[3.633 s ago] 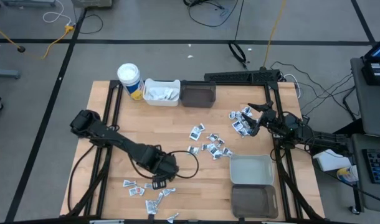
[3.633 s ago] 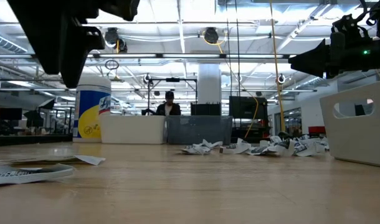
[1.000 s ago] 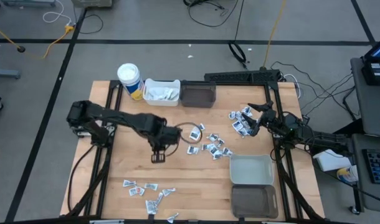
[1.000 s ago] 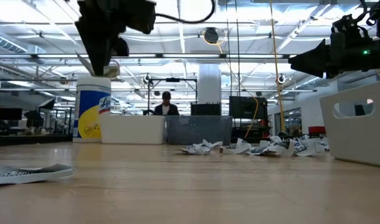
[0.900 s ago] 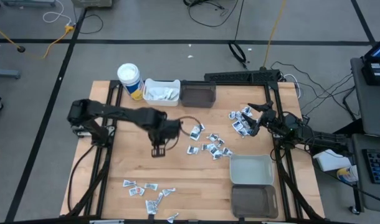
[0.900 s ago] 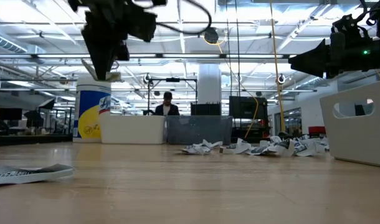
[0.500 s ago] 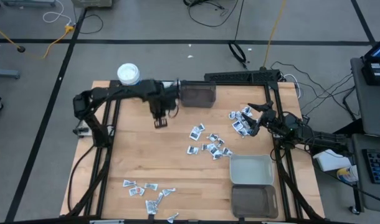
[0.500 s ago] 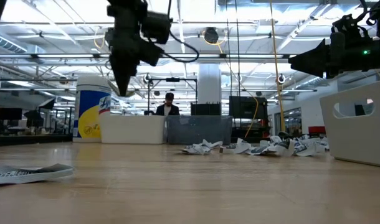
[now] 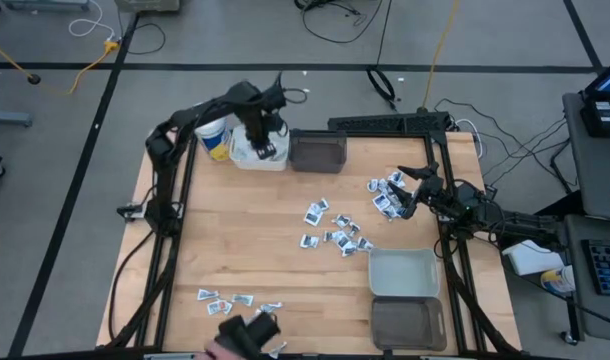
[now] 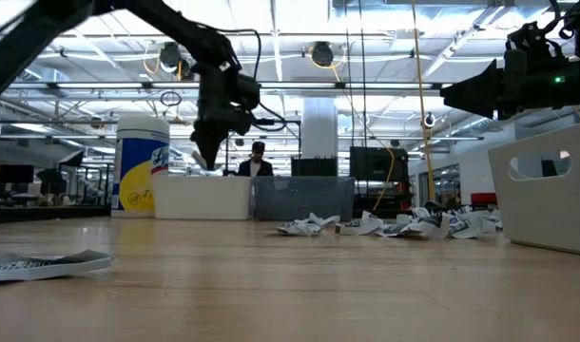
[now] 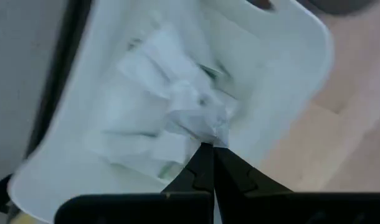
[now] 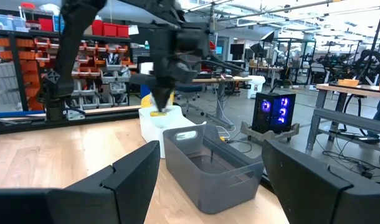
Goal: Pick & Place First Aid Supplies
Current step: Put the green bandage into the white bin
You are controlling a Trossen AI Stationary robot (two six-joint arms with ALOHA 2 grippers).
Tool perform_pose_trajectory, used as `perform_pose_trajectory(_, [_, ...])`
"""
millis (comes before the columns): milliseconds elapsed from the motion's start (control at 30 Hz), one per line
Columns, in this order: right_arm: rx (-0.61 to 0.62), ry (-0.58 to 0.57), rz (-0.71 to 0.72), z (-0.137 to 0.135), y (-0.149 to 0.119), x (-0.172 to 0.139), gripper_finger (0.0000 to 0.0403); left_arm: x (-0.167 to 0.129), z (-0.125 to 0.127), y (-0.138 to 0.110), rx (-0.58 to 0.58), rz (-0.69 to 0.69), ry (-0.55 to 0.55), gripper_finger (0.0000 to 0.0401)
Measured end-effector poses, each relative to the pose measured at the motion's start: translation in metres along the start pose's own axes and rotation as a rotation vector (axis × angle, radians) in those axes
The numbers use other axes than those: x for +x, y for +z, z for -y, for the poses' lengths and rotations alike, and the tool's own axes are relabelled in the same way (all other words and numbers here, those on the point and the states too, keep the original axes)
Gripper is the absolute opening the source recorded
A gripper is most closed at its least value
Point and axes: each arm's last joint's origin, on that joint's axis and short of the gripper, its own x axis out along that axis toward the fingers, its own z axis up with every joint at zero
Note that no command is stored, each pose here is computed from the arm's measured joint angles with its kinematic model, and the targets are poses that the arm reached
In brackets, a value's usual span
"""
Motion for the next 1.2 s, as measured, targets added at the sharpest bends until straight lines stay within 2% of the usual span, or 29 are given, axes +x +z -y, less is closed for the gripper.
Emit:
perform_pose_trajectory(133, [0.000, 0.000, 0.000, 0.000, 0.000, 0.000, 0.0279, -0.001, -0.018, 0.010, -0.032, -0.004, -0.002, 0.0000])
perform_pose_trajectory(300, [0.000, 0.000, 0.000, 0.000, 0.000, 0.000, 0.0279, 0.000, -0.023, 0.013, -0.035, -0.003, -0.003, 0.0000])
perform_pose_trajectory(567, [0.000, 0.000, 0.000, 0.000, 0.000, 0.000, 0.0279, 0.037, -0.025, 0.009, -0.068, -0.037, -0.033, 0.0000])
perform_pose_trajectory(733, [0.000, 0.000, 0.000, 0.000, 0.000, 0.000, 0.0279, 0.047, -0.025, 0.008, -0.080, -0.035, -0.032, 0.0004])
perform_pose_trajectory(1000, [0.000, 0.000, 0.000, 0.000, 0.000, 0.000, 0.0279, 0.047, -0.026, 0.010, -0.111, -0.012, -0.025, 0.0044])
perform_pose_trajectory(1200, [0.000, 0.000, 0.000, 0.000, 0.000, 0.000, 0.0279, 0.047, -0.028, 0.010, -0.110, -0.008, -0.021, 0.0109])
